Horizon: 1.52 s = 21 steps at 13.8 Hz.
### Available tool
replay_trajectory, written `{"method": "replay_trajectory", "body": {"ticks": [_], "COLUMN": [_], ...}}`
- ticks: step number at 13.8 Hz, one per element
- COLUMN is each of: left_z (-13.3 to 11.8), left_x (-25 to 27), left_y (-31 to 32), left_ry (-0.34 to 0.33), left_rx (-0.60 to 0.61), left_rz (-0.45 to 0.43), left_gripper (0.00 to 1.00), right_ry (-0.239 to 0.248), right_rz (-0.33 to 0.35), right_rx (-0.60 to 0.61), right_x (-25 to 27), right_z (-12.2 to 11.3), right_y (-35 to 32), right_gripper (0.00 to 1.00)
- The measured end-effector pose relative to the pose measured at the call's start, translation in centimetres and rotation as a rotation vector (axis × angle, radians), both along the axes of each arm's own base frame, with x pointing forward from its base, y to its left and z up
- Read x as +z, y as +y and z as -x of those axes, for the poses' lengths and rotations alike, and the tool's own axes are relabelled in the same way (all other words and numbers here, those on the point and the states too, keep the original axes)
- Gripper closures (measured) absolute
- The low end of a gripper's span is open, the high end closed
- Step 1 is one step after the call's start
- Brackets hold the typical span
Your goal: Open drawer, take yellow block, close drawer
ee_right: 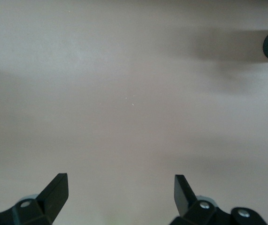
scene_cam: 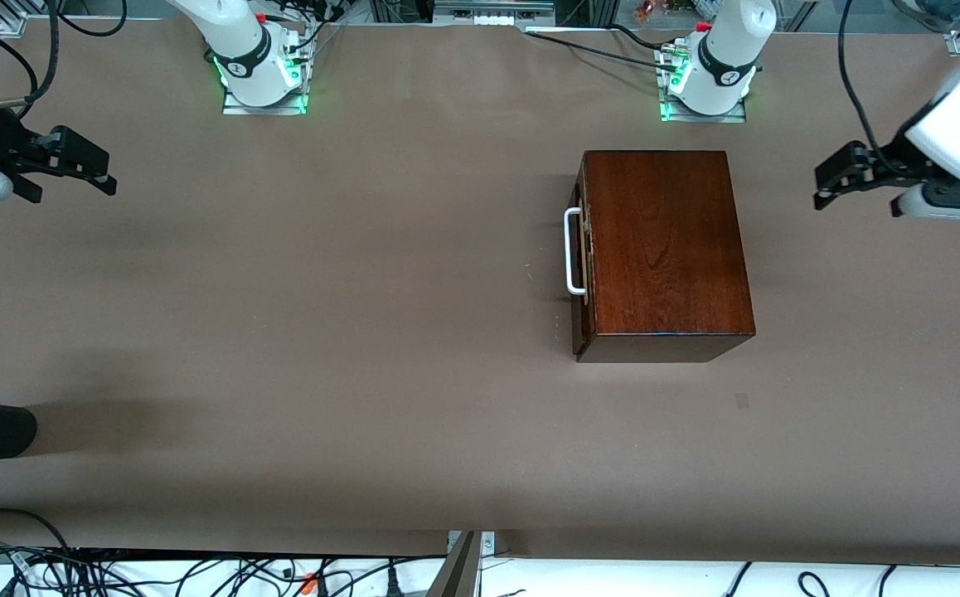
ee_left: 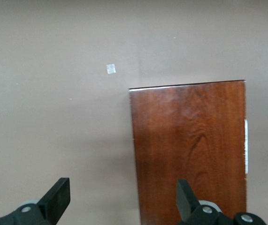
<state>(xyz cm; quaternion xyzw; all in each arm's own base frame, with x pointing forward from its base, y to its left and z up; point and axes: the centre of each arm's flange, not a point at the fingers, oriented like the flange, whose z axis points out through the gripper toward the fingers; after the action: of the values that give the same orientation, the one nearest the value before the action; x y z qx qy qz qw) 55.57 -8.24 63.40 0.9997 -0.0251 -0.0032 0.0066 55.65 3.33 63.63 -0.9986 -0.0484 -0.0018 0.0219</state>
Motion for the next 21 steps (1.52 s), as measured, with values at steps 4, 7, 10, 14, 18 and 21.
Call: {"method": "replay_trajectory", "body": {"ticks": [4,7,10,14,18,21], "left_z": [3.3,6.5,8.9,9.0,7.1,6.7], "left_x": [-0.2,-2.2,-5.9,-11.4,-16.7,-21.1], "left_y": [-12.6,-21.3,-28.1,-33.6,-35.3,-36.5], "left_ry": [0.009,0.021,0.019,-0.01,-0.026,-0.027], "left_rx": [0.042,0.059,0.078,0.093,0.106,0.063], "left_rz": [0.001,-0.051,-0.127,-0.187,-0.198,-0.25], "left_gripper": [0.0,0.0,0.0,0.0,0.0,0.0], "right_ry": [-0.041,-0.049,-0.049,-0.051,-0.073,-0.072], "right_rz": [-0.001,0.0,0.0,0.0,0.0,0.0], "right_rx": [-0.019,-0.031,-0.028,-0.028,-0.03,-0.028], "right_x": [0.2,0.0,0.0,0.0,0.2,0.1], "right_z": [-0.6,-0.9,-0.9,-1.0,-1.2,-1.3], "right_y": [-0.9,-1.6,-1.4,-1.4,-1.4,-1.3], "right_gripper": [0.0,0.0,0.0,0.0,0.0,0.0]}}
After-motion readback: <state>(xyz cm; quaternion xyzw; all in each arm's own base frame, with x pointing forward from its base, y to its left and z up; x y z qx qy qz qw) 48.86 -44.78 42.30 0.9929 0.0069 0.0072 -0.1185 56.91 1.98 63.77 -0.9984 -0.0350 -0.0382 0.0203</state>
